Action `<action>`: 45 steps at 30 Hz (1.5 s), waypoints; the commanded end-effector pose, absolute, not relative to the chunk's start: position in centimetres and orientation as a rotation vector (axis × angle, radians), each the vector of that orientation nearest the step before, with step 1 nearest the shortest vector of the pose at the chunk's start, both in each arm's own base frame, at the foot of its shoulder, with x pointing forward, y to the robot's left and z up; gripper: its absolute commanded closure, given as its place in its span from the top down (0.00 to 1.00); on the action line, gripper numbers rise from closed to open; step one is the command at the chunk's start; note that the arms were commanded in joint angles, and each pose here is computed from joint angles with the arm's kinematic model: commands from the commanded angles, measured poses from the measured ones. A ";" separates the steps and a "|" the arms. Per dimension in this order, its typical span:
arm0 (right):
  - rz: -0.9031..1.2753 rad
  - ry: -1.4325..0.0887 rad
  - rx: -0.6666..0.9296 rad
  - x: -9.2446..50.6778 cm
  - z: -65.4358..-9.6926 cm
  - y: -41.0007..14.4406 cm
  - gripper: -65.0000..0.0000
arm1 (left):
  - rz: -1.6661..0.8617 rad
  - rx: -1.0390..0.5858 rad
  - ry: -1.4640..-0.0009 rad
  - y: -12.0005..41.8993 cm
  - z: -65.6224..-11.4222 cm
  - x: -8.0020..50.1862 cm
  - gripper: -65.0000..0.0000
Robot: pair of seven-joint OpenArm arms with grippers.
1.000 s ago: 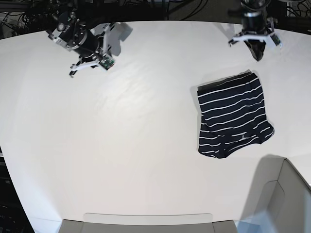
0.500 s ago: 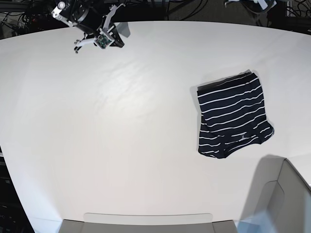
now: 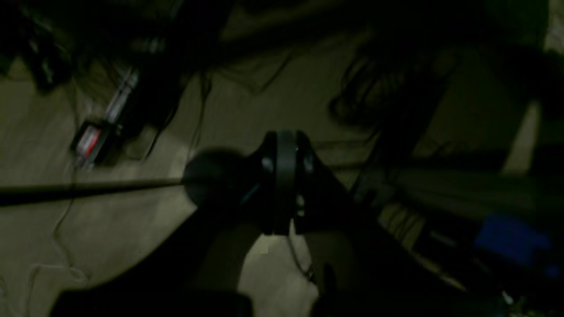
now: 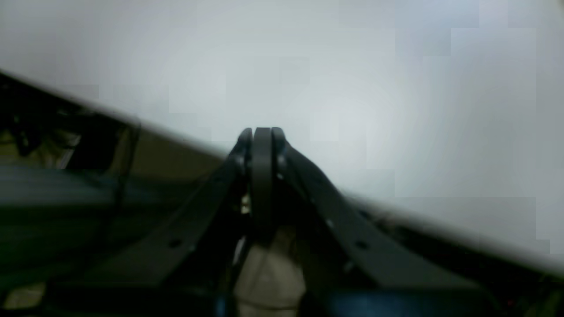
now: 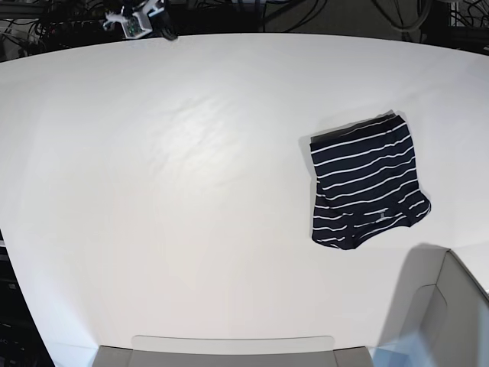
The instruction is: Fold the T-shirt properly
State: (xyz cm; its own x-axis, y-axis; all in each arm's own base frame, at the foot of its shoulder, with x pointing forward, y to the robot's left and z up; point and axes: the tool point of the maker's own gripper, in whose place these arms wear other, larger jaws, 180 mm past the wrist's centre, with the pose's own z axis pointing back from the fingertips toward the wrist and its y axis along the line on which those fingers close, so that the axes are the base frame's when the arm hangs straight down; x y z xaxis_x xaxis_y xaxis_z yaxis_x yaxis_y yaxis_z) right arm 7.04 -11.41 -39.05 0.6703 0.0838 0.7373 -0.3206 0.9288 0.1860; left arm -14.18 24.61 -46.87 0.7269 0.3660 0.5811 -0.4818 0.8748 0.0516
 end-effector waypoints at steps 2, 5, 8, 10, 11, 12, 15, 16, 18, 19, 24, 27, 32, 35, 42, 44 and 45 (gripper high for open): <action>0.142 -0.812 0.327 5.2 -40.4 -12.6 0.01 | 0.497 0.204 -0.567 24.1 -47.9 -16.2 0.00; -0.010 -0.810 0.340 2.2 -43.3 -13.9 0.01 | 0.536 0.196 -0.513 23.7 -50.3 -18.5 0.00; -0.136 -0.795 0.333 -0.2 -46.4 -15.1 0.01 | 0.574 0.203 -0.460 23.5 -52.9 -20.2 0.00; -0.163 -0.754 0.321 -1.2 -48.5 -15.5 0.01 | 0.601 0.203 -0.428 23.2 -54.4 -20.8 0.00; -0.168 -0.730 0.312 -1.7 -49.5 -15.8 0.01 | 0.616 0.200 -0.413 23.0 -55.1 -21.0 0.00; -0.169 -0.705 0.294 -2.1 -50.5 -16.7 0.01 | 0.631 0.199 -0.395 22.7 -55.7 -21.3 0.00; -0.157 -0.599 0.265 -3.3 -54.0 -18.4 0.01 | 0.685 0.205 -0.344 22.0 -57.5 -21.5 0.00; -0.152 -0.573 0.252 -3.4 -54.9 -19.1 0.01 | 0.696 0.213 -0.333 21.8 -57.8 -21.4 0.00; -0.163 -0.526 0.241 -3.7 -56.7 -20.2 0.01 | 0.708 0.207 -0.428 22.2 -58.9 -17.0 0.00; -0.169 -0.509 0.236 -3.7 -57.4 -20.8 0.01 | 0.708 0.202 -0.480 22.5 -59.3 -14.8 0.00; -0.137 -0.384 0.244 -3.1 -60.3 -23.1 0.01 | 0.712 0.132 -0.552 22.0 -61.2 -7.4 0.00; -0.077 -0.326 0.159 -2.8 -61.4 -25.5 0.01 | 0.684 0.057 -0.459 20.2 -62.7 -6.3 0.00; 0.193 -0.170 -0.058 -2.3 -63.2 -28.8 0.01 | 0.529 -0.030 -0.279 18.2 -64.7 -4.6 0.00; 0.377 -0.039 -0.151 -1.3 -63.9 -29.6 0.01 | 0.473 0.102 -0.261 20.1 -65.0 -4.2 0.00; 0.465 -0.018 -0.216 1.4 -64.3 -29.2 0.01 | 0.442 0.225 -0.254 21.8 -64.9 -3.2 0.00; 0.464 -0.027 -0.200 1.8 -64.6 -28.0 0.01 | 0.444 0.228 -0.255 21.9 -64.9 -3.1 0.00; 0.467 -0.029 -0.197 1.8 -64.6 -27.7 0.01 | 0.445 0.228 -0.257 21.9 -64.9 -3.0 0.00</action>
State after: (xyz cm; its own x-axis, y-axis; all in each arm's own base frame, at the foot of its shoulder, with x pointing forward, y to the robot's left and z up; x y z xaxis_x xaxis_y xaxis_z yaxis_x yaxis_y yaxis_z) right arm 1.23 -28.11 -64.58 0.8932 0.4481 -0.0368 -0.4462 0.8733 -0.1955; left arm -2.96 21.66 -65.00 0.8713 0.4000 0.2843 -0.4535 0.8777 0.1550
